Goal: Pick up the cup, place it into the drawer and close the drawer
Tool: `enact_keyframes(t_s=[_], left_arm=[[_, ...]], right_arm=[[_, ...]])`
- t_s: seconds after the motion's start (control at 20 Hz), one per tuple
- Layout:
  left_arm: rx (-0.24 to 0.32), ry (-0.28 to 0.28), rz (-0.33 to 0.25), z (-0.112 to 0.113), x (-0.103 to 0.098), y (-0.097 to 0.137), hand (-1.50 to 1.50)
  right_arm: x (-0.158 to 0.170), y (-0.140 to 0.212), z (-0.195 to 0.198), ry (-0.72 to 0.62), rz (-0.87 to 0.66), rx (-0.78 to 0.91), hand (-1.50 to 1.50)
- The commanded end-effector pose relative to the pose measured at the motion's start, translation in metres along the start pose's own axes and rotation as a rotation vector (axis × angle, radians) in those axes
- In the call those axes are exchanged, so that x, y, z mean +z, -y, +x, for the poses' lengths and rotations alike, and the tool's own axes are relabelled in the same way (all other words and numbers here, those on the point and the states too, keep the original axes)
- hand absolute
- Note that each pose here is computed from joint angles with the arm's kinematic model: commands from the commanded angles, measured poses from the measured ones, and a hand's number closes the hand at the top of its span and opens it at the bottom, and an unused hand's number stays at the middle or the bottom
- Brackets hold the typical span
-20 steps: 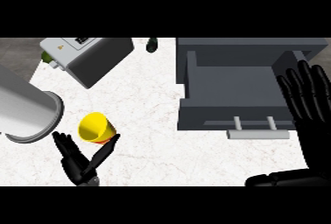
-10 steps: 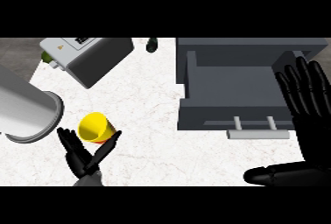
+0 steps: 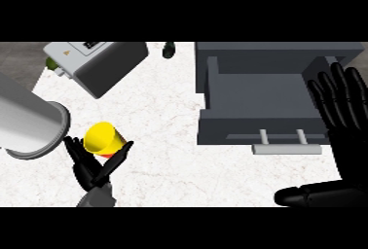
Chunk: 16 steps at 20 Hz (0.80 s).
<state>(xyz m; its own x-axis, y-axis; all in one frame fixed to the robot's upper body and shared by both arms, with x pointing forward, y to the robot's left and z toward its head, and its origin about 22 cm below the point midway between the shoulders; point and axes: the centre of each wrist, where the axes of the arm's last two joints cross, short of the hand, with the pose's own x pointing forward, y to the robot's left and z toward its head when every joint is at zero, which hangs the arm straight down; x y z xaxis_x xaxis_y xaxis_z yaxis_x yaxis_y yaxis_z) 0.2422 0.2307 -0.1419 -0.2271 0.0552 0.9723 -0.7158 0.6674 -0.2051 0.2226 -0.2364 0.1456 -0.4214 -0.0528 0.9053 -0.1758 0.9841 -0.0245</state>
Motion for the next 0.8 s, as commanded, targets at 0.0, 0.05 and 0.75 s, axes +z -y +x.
enact_keyframes(t_s=[0.0,0.05,0.75], left_arm=[[0.1,0.003,-0.062,-0.01,0.006,-0.002,-1.5],[0.113,0.028,-0.067,-0.009,0.006,-0.009,-1.5],[0.082,0.191,-0.066,-0.013,-0.001,-0.012,1.5]], right_arm=[[0.002,0.001,-0.007,-0.002,0.003,0.006,-1.5],[0.012,-0.011,0.0,-0.02,0.006,0.001,-1.5],[0.002,-0.011,0.007,-0.002,0.0,-0.014,-1.5]])
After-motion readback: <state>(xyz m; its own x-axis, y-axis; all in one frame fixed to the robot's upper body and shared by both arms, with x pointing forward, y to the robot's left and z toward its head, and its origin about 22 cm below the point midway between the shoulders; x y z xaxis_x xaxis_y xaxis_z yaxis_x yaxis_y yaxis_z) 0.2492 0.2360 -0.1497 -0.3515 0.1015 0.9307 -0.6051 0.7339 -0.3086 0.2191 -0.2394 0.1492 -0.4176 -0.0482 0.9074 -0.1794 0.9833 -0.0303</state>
